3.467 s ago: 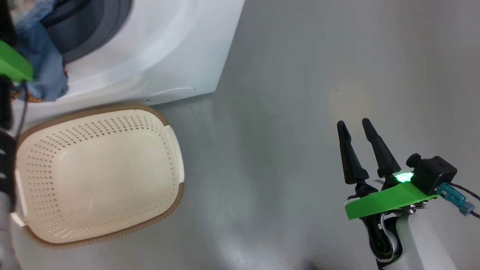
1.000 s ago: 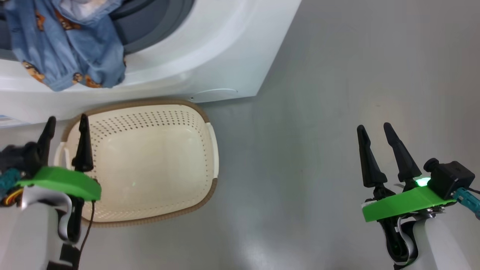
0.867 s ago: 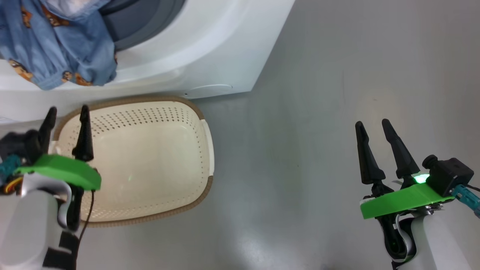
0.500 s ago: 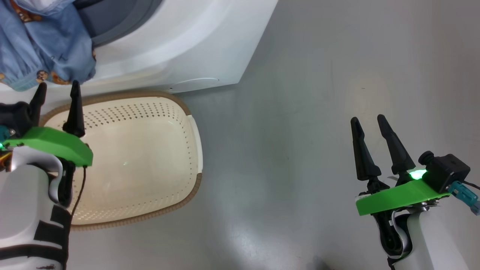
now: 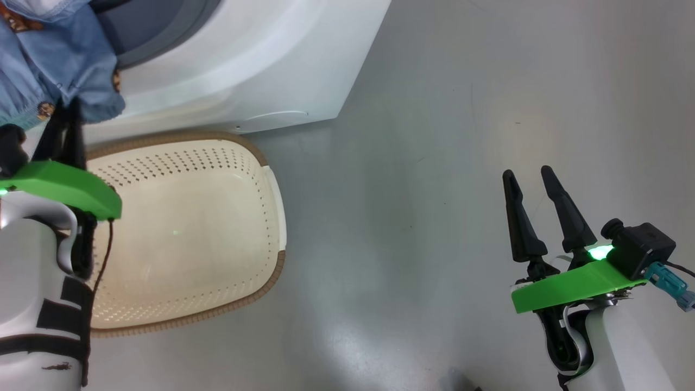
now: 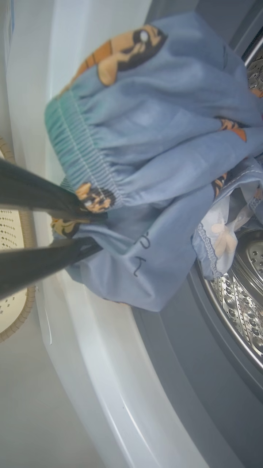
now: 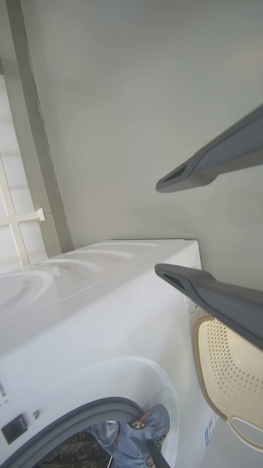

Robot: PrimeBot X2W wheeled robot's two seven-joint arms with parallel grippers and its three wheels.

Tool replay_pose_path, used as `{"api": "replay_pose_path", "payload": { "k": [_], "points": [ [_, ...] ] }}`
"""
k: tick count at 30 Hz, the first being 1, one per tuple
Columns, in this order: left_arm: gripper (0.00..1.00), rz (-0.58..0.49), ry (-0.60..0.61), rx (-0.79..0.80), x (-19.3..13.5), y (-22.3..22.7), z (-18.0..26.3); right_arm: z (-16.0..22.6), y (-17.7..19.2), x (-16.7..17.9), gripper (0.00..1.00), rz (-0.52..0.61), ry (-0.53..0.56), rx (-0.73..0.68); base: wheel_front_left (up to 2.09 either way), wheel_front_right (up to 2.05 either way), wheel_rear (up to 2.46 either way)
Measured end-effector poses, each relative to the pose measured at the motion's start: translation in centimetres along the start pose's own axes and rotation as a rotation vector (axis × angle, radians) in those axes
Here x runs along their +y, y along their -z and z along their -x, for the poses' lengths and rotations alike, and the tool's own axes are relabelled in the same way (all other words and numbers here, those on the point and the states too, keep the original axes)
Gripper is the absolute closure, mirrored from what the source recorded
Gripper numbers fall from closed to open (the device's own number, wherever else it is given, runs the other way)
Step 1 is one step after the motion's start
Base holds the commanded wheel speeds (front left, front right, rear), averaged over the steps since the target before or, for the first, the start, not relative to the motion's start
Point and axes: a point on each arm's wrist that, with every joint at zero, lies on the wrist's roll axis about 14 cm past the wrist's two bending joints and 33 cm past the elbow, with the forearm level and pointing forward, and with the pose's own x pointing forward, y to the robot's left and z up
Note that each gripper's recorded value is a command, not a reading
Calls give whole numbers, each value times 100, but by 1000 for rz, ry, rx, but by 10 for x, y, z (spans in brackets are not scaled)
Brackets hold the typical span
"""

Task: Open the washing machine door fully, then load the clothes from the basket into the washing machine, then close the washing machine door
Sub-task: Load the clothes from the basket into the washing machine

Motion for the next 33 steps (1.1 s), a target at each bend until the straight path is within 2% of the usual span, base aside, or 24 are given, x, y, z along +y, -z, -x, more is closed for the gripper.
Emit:
{"api": "replay_pose_path", "payload": {
  "k": [10,16,26,33],
  "points": [
    [100,22,-65,-26,21,-11,1,0,-4,-1,0,-1,3,-11,0,0,0],
    [100,-28,-96,-73,33,-29,3,-2,-3,4,0,-10,-6,-13,0,0,0],
    [100,-96,-87,-185,33,-74,-11,-3,-5,6,0,-13,-11,-17,0,0,0],
    [100,-79,-83,-180,31,-82,-32,2,-8,-3,0,-45,21,-23,0,0,0]
  ]
}}
